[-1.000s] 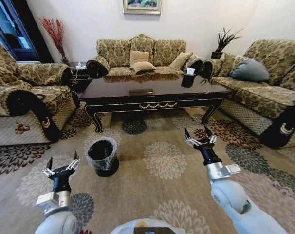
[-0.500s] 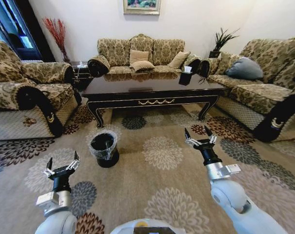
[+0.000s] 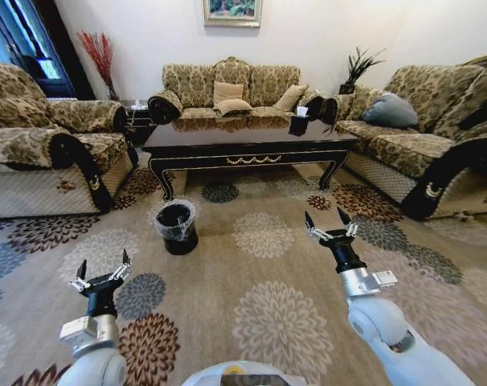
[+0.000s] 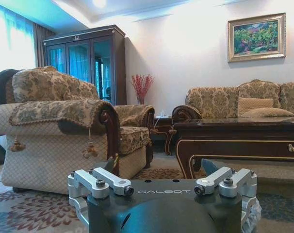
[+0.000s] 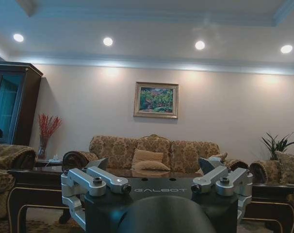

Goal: Move to the front of the table and pick up the trash from the floor, then place it into the trash bin.

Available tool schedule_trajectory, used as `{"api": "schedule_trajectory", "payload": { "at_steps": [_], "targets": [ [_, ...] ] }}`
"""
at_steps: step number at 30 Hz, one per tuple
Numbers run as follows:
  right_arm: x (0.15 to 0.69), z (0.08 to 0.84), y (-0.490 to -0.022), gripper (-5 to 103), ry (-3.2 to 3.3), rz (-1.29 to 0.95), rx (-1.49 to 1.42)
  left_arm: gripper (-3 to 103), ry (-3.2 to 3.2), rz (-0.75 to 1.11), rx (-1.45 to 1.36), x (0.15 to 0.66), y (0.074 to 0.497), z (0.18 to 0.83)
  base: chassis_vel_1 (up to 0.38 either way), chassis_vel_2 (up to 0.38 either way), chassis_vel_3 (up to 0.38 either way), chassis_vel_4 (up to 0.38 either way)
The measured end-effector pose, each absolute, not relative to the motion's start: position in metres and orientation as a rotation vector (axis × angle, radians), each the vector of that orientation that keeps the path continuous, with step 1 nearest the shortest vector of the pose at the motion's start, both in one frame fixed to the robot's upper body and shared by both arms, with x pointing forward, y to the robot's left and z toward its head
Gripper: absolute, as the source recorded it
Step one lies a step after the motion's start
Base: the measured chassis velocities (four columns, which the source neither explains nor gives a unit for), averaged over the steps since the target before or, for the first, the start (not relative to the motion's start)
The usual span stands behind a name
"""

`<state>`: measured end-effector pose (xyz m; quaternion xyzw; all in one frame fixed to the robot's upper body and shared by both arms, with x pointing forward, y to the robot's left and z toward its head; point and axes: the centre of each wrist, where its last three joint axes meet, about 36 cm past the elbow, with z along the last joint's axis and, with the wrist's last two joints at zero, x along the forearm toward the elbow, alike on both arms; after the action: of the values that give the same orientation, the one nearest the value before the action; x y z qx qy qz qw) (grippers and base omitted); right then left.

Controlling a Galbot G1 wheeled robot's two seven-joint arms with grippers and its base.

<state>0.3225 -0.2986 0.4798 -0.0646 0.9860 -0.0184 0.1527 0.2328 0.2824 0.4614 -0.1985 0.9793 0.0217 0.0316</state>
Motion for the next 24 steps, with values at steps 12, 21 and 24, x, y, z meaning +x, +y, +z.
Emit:
{"api": "schedule_trajectory", "payload": {
  "at_steps": [12,21,24],
  "targets": [
    [0.3225,0.4798,-0.2986,100,2.828,-0.053,-0.185,100,3.016,0.067,-0.611,0.2328,0.2824,0.4615,0.196,-0.195,-0.206,0.206],
    [0.3225,0.4798,-0.2986,100,2.828,-0.053,-0.185,100,3.016,0.067,-0.612,0.2328,0.2824,0.4615,0.191,-0.207,-0.198,0.192],
    [0.3225,0.4798,-0.2986,100,2.828,-0.053,-0.185,100,3.016,0.067,-0.612,0.2328,0.2824,0.4614,0.178,-0.186,-0.182,0.182]
  ]
}}
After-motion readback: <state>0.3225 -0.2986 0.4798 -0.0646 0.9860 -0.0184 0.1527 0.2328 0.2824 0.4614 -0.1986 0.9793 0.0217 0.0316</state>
